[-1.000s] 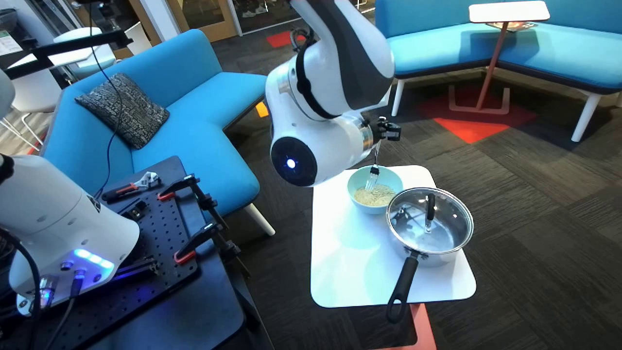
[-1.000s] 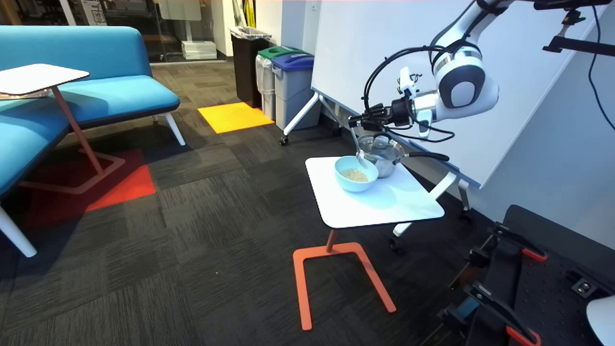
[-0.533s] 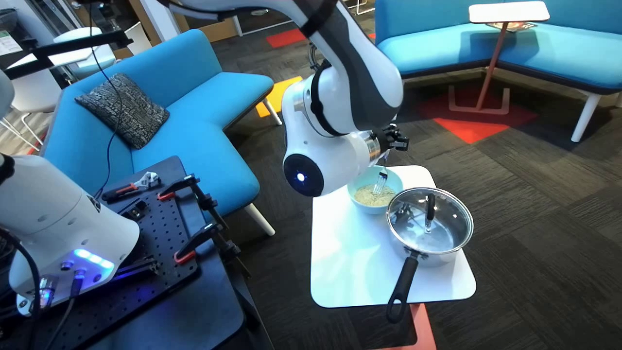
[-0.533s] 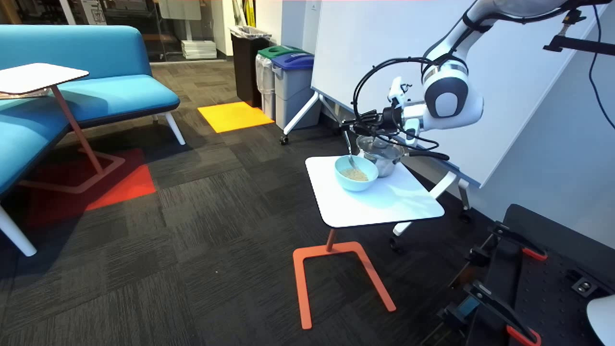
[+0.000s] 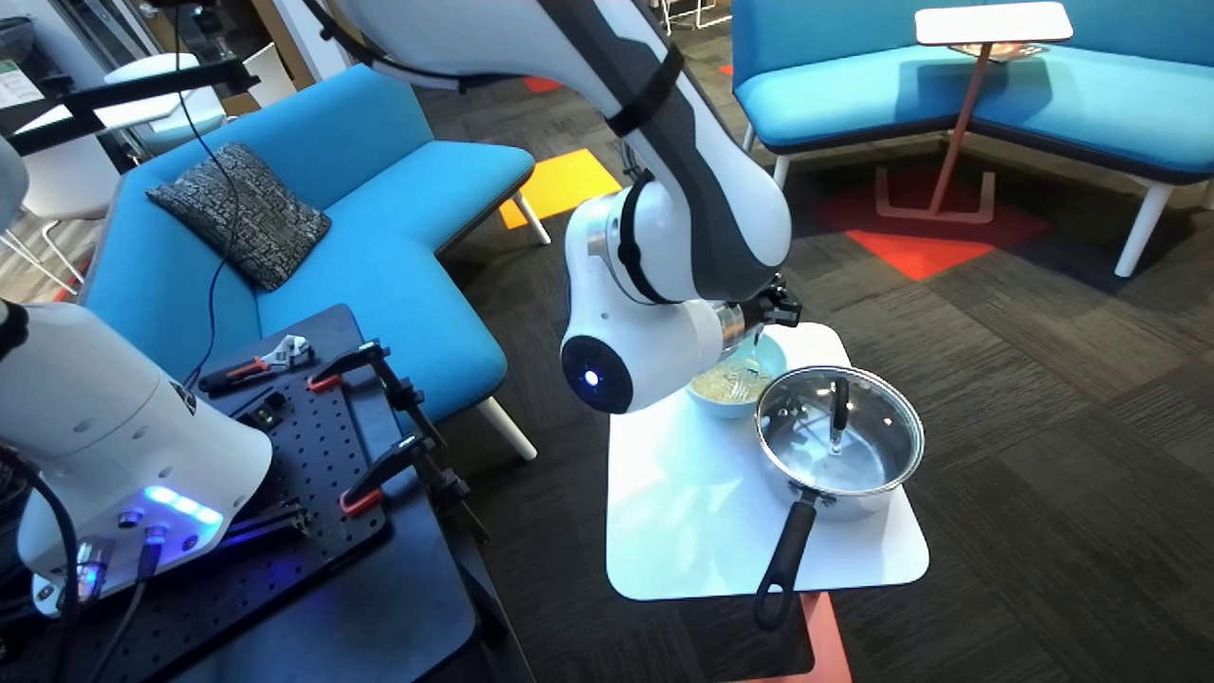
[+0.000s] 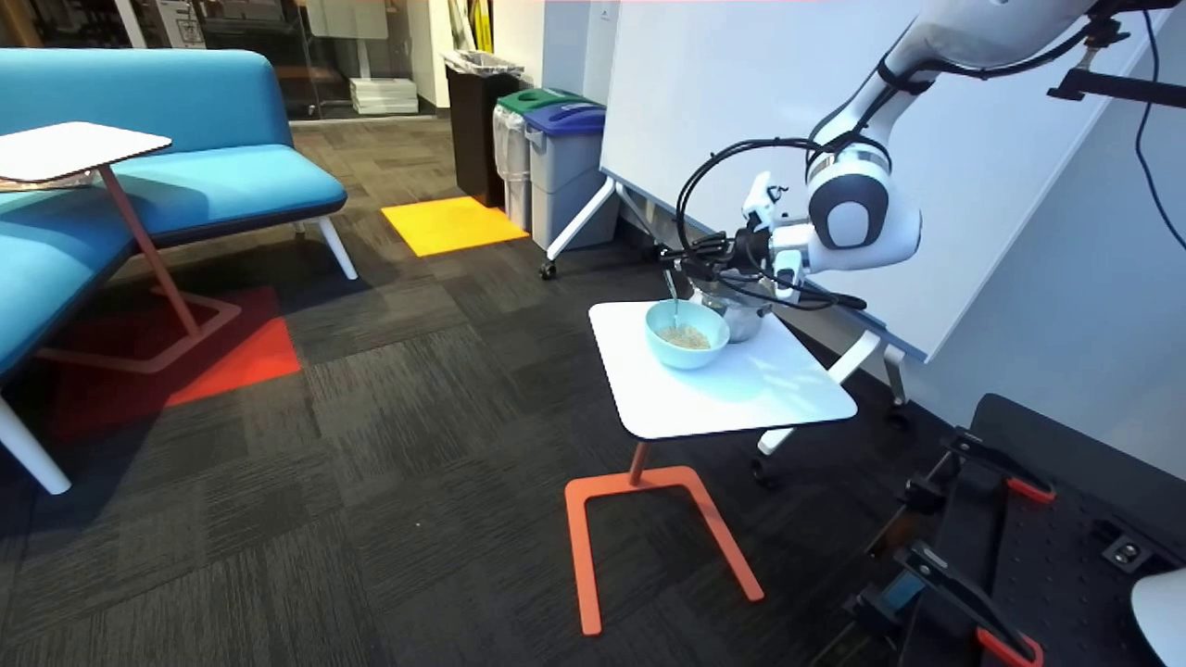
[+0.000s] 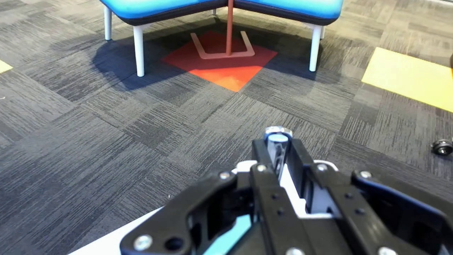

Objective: Bring the bowl closer to the fork, then place the fork in the bowl, and finally take the fork out of the bowl.

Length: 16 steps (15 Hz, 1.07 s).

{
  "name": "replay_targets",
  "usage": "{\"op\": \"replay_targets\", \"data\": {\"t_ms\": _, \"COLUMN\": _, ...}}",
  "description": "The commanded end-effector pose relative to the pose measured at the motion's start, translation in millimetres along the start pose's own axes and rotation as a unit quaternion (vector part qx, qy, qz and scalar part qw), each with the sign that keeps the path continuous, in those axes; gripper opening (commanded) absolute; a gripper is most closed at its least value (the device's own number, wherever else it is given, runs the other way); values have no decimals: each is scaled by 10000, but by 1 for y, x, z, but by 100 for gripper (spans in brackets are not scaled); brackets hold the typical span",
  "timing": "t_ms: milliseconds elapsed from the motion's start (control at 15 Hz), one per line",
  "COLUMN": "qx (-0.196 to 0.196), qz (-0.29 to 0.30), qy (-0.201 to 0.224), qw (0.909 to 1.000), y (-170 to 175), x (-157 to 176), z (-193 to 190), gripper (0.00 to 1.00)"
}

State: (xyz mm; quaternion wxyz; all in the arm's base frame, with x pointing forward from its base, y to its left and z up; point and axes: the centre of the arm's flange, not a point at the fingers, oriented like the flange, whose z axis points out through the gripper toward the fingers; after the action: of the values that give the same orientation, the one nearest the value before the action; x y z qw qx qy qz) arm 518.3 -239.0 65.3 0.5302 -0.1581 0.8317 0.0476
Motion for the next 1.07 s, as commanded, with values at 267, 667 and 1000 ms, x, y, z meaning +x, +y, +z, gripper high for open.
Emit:
{"op": "replay_targets", "data": {"t_ms": 267, "qx": 314, "qz": -131, "qy": -259, "qw": 9991, "y": -13, "x": 4, "z": -4, "gripper": 5}}
{"op": "replay_targets", "data": {"t_ms": 667, "qx": 163, "qz": -187, "qy": -681, "qw": 9974, "y": -16, "x": -2, "z": 4, "gripper": 5}}
{"op": "replay_targets", "data": {"t_ms": 1000, "qx": 30, "qz": -154, "qy": -812, "qw": 9966, "y": -14, "x": -4, "z": 12, "gripper": 5}}
